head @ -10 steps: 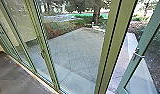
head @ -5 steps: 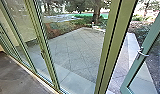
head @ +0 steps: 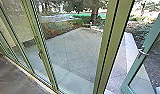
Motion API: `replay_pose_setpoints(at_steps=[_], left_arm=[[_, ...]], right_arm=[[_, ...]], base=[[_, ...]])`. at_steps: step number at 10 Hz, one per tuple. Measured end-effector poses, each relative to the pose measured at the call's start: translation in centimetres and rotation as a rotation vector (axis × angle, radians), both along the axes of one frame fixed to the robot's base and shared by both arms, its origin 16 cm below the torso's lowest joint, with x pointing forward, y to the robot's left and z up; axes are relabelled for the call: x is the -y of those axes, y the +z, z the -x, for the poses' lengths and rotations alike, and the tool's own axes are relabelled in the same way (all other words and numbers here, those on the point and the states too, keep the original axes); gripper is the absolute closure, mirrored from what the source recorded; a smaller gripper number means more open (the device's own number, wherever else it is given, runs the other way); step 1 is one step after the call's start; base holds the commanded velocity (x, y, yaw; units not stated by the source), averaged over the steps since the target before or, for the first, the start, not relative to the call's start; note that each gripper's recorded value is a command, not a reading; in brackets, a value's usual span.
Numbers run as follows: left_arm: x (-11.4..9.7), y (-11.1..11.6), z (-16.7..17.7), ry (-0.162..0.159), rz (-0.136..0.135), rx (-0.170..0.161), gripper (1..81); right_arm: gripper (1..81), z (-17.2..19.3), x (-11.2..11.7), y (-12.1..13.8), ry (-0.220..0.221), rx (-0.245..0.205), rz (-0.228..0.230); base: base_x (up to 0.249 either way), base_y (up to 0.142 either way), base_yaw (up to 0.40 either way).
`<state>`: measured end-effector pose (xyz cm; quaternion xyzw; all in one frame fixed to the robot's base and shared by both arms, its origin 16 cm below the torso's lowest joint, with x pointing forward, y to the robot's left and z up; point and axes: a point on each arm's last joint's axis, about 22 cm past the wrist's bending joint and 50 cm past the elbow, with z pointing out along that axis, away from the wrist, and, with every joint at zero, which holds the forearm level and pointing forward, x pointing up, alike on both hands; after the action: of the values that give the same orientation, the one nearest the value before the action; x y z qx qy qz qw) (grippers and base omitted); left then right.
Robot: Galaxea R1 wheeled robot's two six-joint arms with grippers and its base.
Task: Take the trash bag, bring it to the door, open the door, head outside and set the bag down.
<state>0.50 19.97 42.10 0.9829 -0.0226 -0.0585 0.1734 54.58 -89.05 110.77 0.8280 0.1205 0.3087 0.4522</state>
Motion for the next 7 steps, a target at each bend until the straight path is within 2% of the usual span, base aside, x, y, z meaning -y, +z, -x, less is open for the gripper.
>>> replay_pose_setpoints(at_steps=[2,7], left_arm=[[0.6,-0.2,-1.3,-0.055,0.011,0.003,81.1],[2.2,-0.7,-3.8,-0.199,0.032,0.001,81.1]], right_arm=[[1.0,7.1,4.4,0.8,-0.089,-0.005,0.020],[1.0,16.3,7.2,2.3,-0.097,0.025,0.059]], base=[[0.000,0.000,0.000],[0.000,0.000,0.000]])
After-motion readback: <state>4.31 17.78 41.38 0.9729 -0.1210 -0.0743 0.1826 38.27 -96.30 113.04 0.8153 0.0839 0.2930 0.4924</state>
